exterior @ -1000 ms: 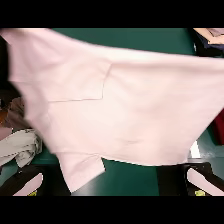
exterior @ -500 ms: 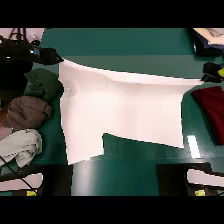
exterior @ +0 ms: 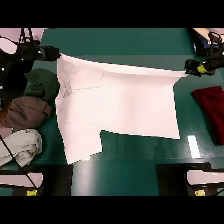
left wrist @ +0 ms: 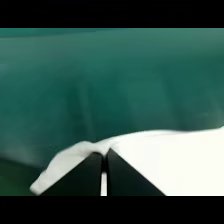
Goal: Fold the shirts.
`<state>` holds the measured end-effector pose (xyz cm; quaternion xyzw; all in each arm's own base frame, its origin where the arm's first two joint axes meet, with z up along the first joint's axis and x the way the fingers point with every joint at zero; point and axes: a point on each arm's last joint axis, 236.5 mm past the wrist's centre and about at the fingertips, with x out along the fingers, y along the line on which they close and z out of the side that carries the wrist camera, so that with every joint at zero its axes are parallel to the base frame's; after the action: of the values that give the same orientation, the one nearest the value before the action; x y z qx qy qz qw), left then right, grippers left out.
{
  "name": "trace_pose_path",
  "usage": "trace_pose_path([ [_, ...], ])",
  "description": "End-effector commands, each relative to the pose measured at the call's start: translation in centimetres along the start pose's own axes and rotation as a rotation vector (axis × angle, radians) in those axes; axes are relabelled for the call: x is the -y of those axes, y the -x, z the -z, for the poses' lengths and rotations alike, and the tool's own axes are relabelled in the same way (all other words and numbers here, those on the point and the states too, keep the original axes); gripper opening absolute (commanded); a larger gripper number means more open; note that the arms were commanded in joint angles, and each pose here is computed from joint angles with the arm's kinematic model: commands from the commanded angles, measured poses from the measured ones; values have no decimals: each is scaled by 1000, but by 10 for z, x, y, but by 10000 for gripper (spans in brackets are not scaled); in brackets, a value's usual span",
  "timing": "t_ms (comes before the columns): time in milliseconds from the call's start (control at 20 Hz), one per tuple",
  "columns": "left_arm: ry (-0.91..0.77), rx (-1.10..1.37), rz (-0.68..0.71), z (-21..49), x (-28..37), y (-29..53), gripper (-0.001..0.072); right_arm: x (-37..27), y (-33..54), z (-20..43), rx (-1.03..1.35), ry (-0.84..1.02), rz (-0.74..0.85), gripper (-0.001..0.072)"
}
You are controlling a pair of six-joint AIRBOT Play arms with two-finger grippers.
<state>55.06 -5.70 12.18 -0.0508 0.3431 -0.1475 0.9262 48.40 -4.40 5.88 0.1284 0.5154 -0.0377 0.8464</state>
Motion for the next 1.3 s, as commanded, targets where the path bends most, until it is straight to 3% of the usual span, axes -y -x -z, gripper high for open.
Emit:
trace_pose_path([
  [0,-92,-197,-98,46,-37,7,30,-12,-13,19,-75,11,-4,15],
  [350,-15,-593,-21,159,-39,28,30,-31,-53,100,-276,38,-2,15],
  [600,71,-686,-9,201,-35,26,31,-35,-60,110,-290,35,-11,21],
  [650,95,-687,-18,201,-35,26,111,-35,-60,110,-294,35,-11,37],
  [700,112,-691,-22,202,-34,27,404,-35,-58,111,-298,35,-10,194],
  [750,133,-700,-26,204,-33,28,615,-35,-55,113,-304,36,-10,334],
  [1050,136,-734,-18,204,-20,61,601,-18,-4,109,-291,77,-20,344],
  [1250,193,-720,-43,241,2,104,601,-23,24,129,-390,50,-183,344],
])
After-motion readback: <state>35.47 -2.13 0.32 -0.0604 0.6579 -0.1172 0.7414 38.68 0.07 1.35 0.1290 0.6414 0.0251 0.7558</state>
